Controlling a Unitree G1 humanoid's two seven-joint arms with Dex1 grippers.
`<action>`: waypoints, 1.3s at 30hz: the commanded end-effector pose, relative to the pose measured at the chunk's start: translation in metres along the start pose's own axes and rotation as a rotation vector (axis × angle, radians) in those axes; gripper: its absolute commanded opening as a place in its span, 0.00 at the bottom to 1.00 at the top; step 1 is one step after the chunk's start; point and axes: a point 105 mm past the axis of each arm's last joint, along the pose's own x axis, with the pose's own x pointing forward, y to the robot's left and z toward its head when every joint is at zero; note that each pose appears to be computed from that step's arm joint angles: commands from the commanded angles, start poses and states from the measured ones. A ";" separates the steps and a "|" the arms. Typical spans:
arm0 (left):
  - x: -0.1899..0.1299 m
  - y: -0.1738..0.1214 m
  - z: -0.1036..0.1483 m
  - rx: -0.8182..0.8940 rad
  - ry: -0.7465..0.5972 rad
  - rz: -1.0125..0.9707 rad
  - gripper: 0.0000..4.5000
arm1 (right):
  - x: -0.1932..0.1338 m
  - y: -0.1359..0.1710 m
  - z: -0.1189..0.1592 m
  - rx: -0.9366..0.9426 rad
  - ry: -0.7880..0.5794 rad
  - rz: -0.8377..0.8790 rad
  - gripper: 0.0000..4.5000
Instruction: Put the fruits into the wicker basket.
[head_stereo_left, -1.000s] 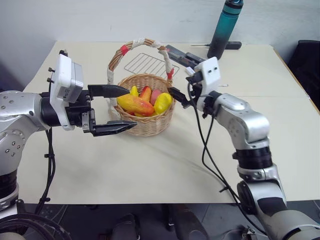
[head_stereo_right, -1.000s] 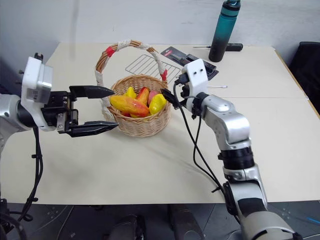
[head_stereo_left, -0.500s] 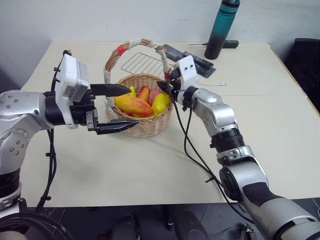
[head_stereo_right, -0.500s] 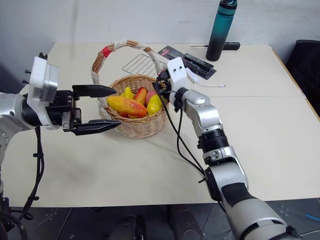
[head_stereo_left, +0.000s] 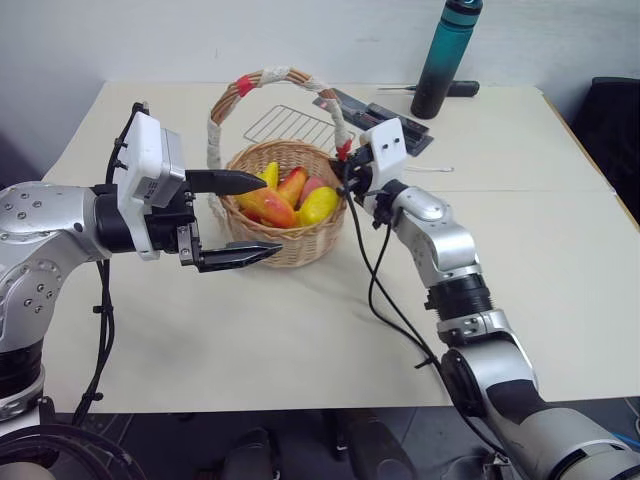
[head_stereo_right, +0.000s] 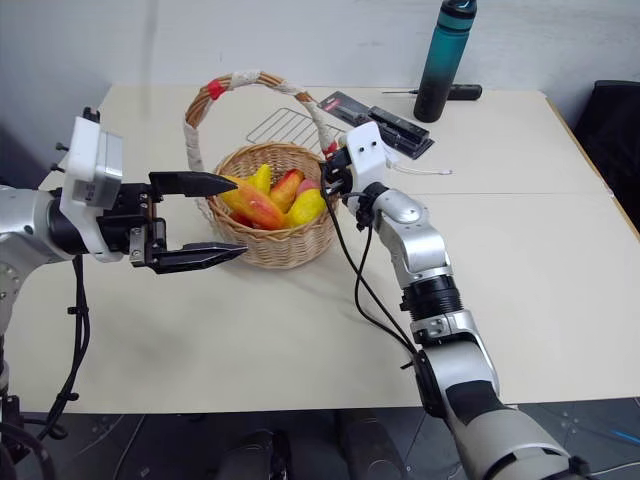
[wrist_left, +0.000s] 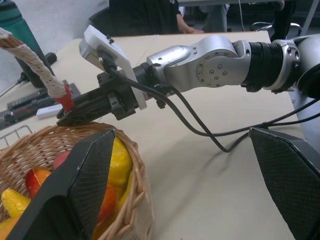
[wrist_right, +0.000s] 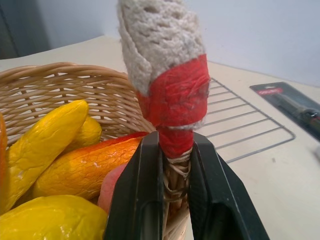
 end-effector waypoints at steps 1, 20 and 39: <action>0.006 0.000 0.007 0.020 -0.044 -0.017 1.00 | -0.032 -0.035 0.037 -0.056 -0.080 -0.104 0.06; 0.022 0.007 0.013 -0.048 -0.191 -0.199 1.00 | -0.234 -0.166 0.033 -0.026 0.094 -0.654 0.06; 0.001 0.030 0.006 -0.049 -0.137 -0.179 1.00 | -0.342 -0.143 0.045 0.091 0.349 -0.293 0.99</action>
